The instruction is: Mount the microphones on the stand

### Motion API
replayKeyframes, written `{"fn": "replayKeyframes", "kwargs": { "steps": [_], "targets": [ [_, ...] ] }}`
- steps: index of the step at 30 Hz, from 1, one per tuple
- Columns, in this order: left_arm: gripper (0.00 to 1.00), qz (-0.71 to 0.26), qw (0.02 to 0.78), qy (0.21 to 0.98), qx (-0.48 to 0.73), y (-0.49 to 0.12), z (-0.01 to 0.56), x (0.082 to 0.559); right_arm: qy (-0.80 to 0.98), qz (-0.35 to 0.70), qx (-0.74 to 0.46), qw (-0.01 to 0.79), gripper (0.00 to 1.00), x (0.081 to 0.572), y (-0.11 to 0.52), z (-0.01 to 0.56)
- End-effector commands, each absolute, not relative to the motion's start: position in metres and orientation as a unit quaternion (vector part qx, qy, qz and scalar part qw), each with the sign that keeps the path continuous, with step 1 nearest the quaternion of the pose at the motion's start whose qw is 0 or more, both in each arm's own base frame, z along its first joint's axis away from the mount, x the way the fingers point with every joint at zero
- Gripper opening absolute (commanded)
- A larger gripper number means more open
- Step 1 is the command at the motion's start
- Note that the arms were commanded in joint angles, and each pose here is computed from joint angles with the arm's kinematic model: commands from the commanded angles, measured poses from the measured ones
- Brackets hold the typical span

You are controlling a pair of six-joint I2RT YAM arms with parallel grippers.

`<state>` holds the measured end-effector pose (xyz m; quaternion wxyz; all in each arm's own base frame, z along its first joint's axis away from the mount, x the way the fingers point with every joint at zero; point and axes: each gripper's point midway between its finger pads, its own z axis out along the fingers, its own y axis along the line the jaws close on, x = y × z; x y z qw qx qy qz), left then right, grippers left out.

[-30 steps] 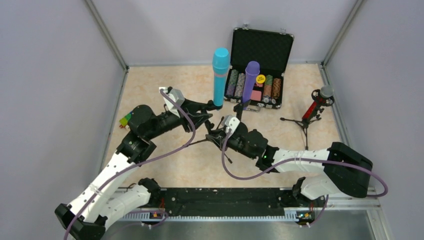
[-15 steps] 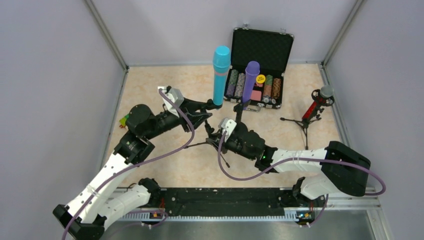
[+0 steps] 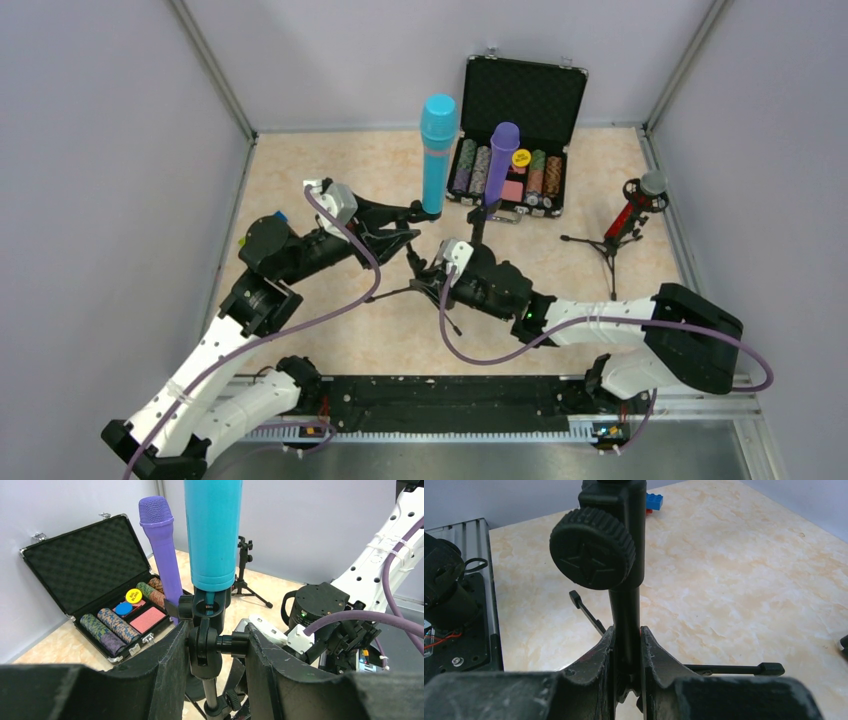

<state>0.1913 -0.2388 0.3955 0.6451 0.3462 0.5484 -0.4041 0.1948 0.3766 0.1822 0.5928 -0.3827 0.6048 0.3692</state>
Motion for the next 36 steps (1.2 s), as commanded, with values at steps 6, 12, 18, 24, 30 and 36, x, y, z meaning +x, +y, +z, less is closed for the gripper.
{"fn": "replayKeyframes", "kwargs": {
  "steps": [6,12,18,24,30,36],
  "targets": [
    [0.00,-0.379,0.731,0.454,0.340,-0.225,0.452,0.184,0.583,0.388,-0.365,0.614,0.56,0.189,0.373,0.240],
    [0.00,-0.371,0.722,0.475,0.340,-0.227,0.437,0.192,0.552,0.401,-0.340,0.647,0.93,0.184,0.357,0.280],
    [0.00,-0.359,0.720,0.492,0.332,-0.227,0.424,0.201,0.551,0.399,-0.333,0.653,0.99,0.183,0.349,0.283],
    [0.00,-0.348,0.719,0.508,0.323,-0.228,0.414,0.213,0.557,0.395,-0.335,0.649,0.99,0.183,0.347,0.275],
    [0.00,-0.331,0.732,0.516,0.298,-0.224,0.409,0.227,0.563,0.388,-0.329,0.651,0.99,0.185,0.343,0.270],
    [0.00,-0.305,0.752,0.523,0.261,-0.216,0.410,0.247,0.568,0.385,-0.329,0.649,0.99,0.185,0.341,0.264]
  ]
}}
